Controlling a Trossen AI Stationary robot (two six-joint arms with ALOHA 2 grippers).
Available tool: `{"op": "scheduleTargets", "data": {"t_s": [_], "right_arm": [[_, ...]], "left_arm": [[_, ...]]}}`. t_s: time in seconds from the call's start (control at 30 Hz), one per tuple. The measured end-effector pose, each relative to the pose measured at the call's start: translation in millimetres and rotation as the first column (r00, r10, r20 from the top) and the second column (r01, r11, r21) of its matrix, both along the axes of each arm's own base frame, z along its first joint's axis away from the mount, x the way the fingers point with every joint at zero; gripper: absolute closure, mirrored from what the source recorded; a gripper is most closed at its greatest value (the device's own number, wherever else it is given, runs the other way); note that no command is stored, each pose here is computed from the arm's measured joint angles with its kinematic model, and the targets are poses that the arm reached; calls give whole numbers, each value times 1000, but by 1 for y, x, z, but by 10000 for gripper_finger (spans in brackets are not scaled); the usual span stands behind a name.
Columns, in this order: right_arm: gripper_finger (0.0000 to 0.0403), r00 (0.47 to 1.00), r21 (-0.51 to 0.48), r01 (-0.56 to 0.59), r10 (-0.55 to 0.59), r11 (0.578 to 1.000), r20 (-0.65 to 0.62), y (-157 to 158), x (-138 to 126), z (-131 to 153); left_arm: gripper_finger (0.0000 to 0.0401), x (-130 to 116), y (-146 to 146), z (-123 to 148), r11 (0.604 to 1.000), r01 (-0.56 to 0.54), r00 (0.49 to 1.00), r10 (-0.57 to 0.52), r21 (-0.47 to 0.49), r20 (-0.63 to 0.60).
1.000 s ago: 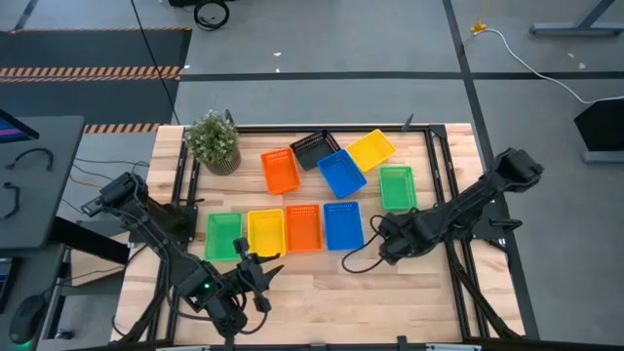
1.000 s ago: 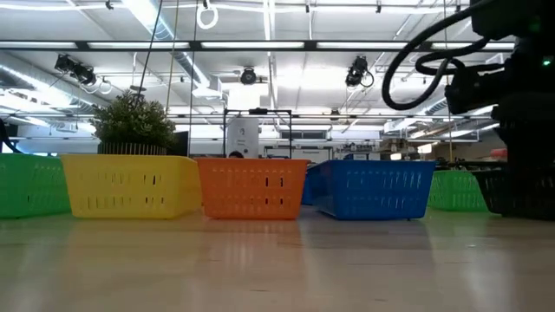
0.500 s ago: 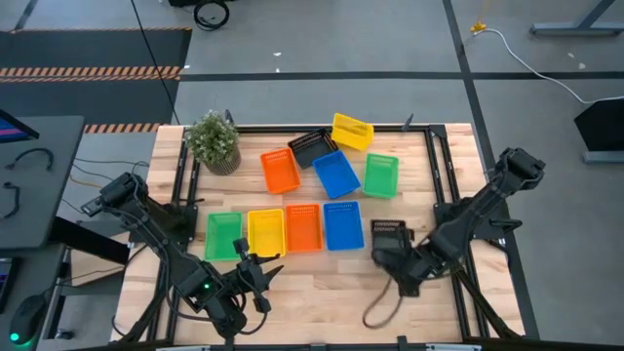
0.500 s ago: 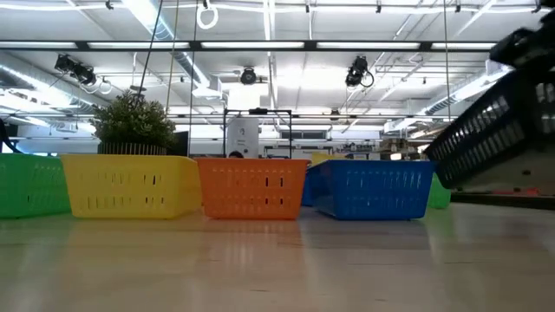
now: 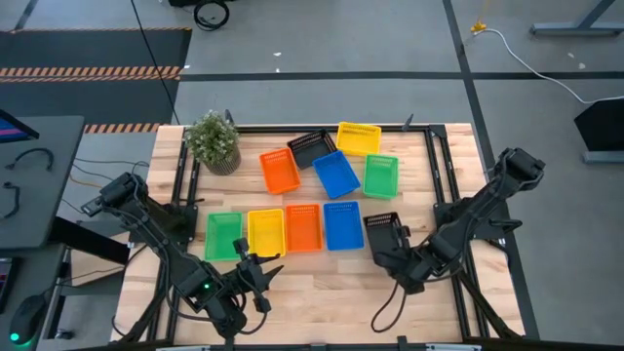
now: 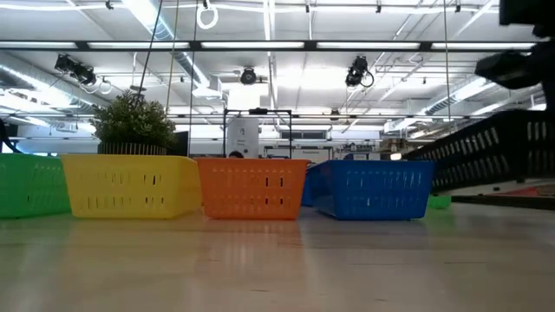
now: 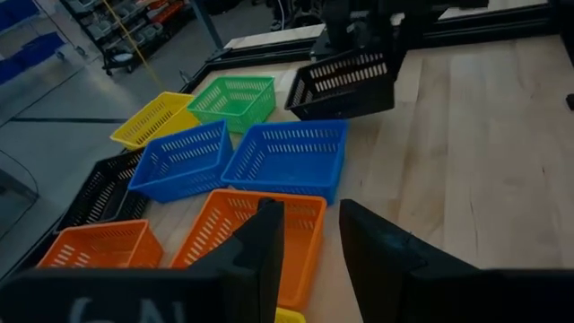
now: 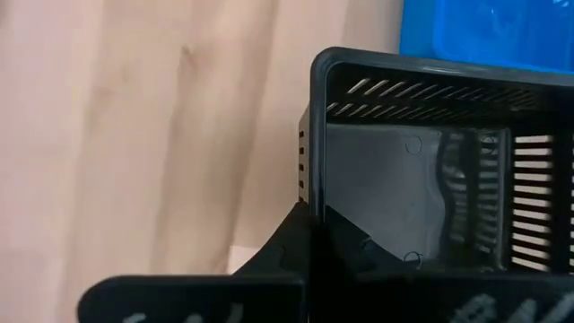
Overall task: Stack baskets by color
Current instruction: Adjust the bottom black bin, then stack the top green bin on top of the bottom green bin
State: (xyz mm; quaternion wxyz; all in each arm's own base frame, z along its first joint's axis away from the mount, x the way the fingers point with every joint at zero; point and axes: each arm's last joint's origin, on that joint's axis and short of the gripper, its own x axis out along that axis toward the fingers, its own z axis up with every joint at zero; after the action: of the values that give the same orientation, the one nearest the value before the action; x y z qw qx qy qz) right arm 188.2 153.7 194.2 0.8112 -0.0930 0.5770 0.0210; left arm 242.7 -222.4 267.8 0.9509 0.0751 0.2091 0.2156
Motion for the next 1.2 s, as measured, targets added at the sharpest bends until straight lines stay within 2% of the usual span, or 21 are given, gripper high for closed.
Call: {"op": "scheduleTargets", "data": {"t_s": [0.27, 0.47, 0.67, 0.83, 0.93, 1.07, 1.2], "right_arm": [[393, 999, -39, 48, -48, 998, 0, -14, 1, -15], [380, 996, -58, 84, -82, 995, 35, -17, 4, -16], [358, 987, -54, 157, -155, 986, 34, -19, 2, -16], [323, 980, -37, 197, -196, 980, 39, -19, 2, -15], [293, 979, -20, 198, -196, 980, 50, -20, 0, -9], [259, 976, 28, 192, -194, 981, 97, -23, -3, 13], [249, 940, 49, 238, -243, 970, 238, -33, -6, 38]], "left_arm": [[284, 0, 0, 0, 1000, 0, 1000, 0, 0, 0], [284, 0, 0, 0, 1000, 0, 1000, 0, 0, 0], [284, 0, 0, 0, 1000, 0, 1000, 0, 0, 0], [284, 0, 0, 0, 1000, 0, 1000, 0, 0, 0], [284, 0, 0, 0, 1000, 0, 1000, 0, 0, 0], [284, 0, 0, 0, 1000, 0, 1000, 0, 0, 0], [284, 0, 0, 0, 1000, 0, 1000, 0, 1, -1]]}}
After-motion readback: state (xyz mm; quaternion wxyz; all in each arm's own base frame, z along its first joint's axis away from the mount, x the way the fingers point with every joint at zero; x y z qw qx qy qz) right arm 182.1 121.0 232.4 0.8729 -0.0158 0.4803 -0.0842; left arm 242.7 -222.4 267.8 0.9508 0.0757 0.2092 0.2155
